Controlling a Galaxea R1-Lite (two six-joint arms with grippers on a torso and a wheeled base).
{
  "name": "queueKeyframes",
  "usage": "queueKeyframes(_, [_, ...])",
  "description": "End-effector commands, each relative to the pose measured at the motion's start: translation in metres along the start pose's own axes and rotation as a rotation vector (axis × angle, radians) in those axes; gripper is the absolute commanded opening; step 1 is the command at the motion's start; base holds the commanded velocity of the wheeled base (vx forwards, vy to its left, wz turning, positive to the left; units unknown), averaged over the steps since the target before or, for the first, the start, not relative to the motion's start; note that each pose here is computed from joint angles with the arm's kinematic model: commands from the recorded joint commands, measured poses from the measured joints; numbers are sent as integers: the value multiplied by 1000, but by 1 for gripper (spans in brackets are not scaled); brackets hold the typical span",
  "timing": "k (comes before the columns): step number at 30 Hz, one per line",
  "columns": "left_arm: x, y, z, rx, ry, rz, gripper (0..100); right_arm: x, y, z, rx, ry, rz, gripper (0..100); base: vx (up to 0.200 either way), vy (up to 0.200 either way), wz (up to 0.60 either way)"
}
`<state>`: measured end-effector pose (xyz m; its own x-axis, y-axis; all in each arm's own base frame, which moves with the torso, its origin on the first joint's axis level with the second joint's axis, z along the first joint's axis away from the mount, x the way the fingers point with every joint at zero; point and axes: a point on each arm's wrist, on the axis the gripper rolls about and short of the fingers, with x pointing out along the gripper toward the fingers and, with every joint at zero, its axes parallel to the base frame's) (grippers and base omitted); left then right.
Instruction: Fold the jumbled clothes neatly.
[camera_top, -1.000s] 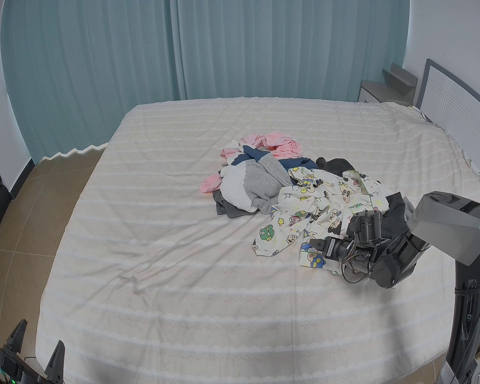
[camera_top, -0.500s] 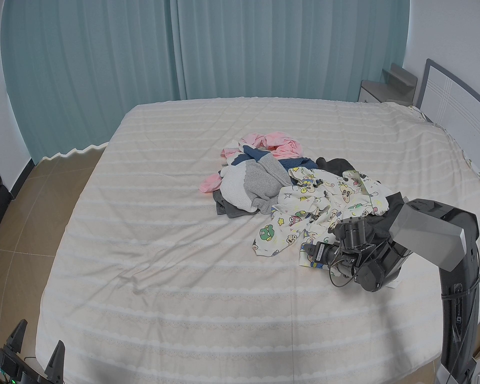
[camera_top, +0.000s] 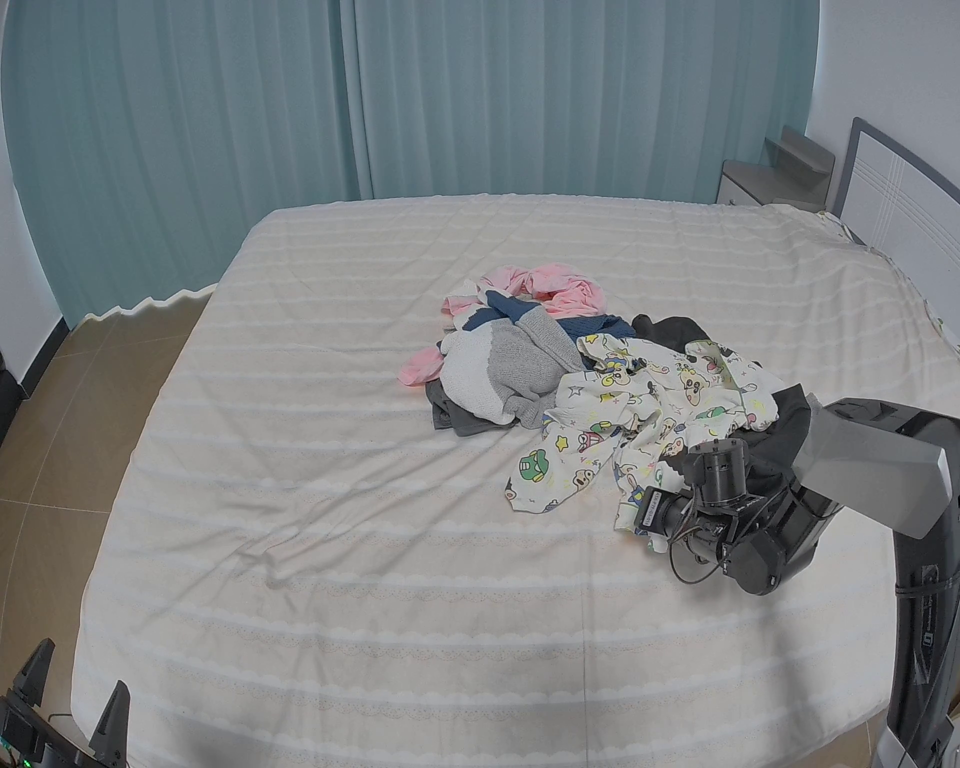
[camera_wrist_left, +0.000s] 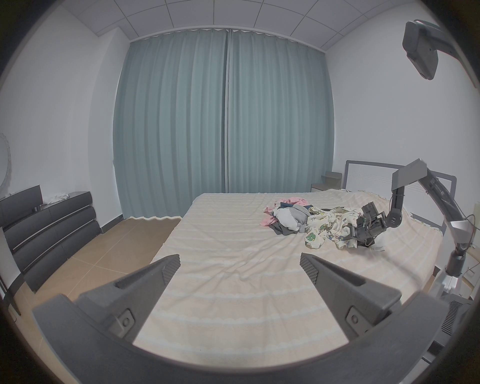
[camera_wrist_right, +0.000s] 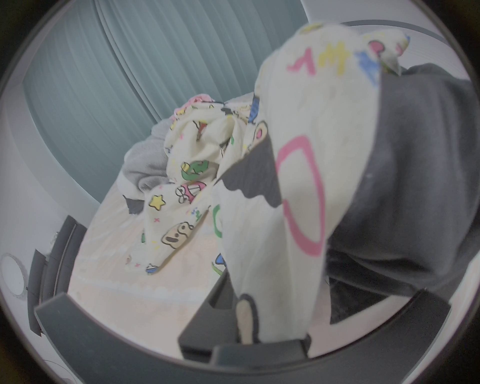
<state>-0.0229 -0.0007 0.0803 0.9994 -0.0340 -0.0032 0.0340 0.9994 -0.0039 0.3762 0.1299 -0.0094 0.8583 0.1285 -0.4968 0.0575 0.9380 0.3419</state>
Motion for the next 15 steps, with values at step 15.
queueKeyframes(15, [0, 0, -5, -1, 1, 2, 100, -196, -17, 24, 107, -120, 251, 0, 0, 0, 0])
